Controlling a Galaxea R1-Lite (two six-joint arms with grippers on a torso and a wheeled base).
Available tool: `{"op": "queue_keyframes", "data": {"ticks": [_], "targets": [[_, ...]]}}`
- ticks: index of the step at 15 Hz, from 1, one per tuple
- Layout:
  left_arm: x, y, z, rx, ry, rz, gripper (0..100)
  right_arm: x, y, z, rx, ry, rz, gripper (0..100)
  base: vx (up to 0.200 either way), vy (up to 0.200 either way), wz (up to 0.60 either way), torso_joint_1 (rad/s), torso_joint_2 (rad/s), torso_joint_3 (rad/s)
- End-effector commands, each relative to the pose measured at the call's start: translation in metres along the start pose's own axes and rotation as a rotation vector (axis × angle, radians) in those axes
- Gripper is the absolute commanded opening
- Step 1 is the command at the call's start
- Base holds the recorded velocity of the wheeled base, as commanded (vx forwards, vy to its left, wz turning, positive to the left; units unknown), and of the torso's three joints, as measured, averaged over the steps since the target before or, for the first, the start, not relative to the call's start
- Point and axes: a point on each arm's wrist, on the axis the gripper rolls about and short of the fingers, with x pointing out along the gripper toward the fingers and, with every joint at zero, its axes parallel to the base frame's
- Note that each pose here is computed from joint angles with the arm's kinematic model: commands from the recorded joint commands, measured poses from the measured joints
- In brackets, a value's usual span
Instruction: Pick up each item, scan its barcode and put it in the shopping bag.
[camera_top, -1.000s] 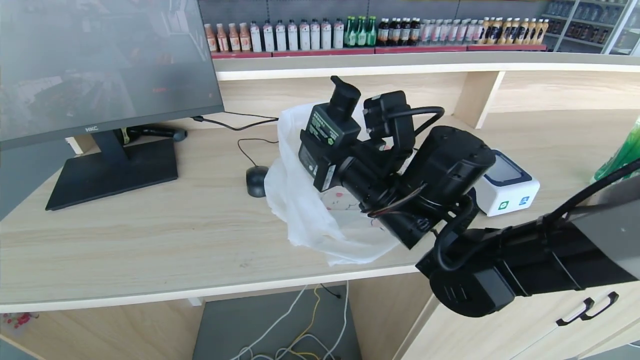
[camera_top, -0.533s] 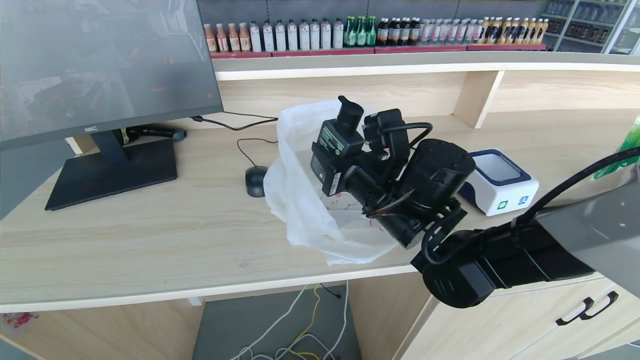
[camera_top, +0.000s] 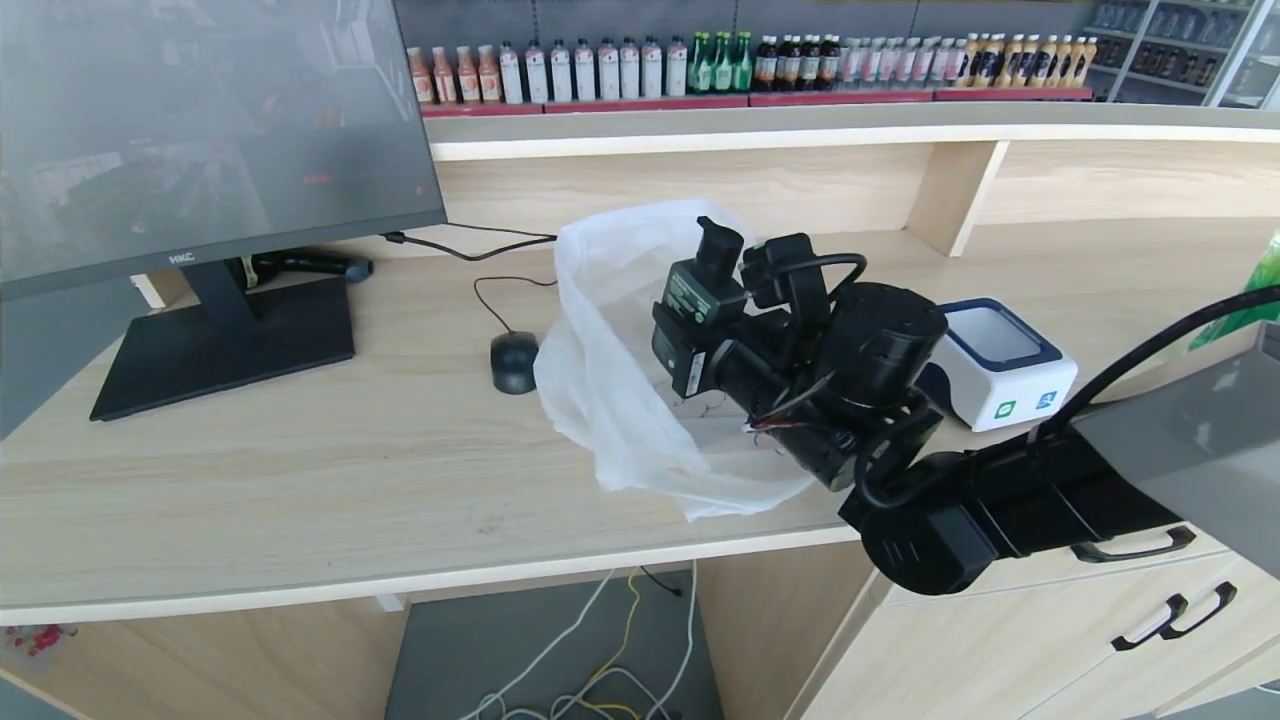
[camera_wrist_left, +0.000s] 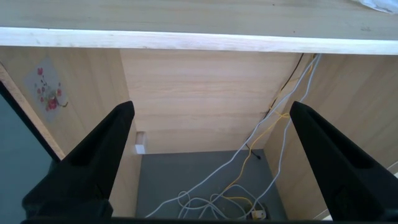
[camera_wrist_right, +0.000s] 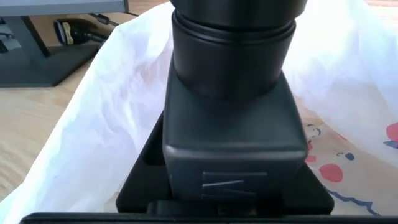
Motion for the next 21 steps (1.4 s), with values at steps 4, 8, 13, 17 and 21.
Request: {"op": "queue_keyframes", "data": {"ticks": [4,8,13,17,21], "targets": [[0.0,0.0,0.0,0.0,-0.001,0.0,100,-0.001,-0.003,-0.005,-0.006,0.044,-0.006,0,0.0,0.0,0.0,0.0,0.0,0.0],[0.0,0.0,0.0,0.0,-0.001,0.0,100,0.001,-0.003,-0.012,-0.011,0.065,-0.006,0,0.0,0.0,0.0,0.0,0.0,0.0],[0.0,0.0,0.0,0.0,-0.001,0.0,100,0.003,-0.012,-0.023,-0.015,0.093,-0.026,0,0.0,0.0,0.0,0.0,0.0,0.0],[0.0,0.0,0.0,0.0,-0.001,0.0,100,0.003,-0.014,-0.033,-0.018,0.118,-0.032,0,0.0,0.0,0.0,0.0,0.0,0.0],[0.0,0.0,0.0,0.0,-0.001,0.0,100,0.003,-0.014,-0.033,-0.018,0.119,-0.033,0,0.0,0.0,0.0,0.0,0.0,0.0]]}}
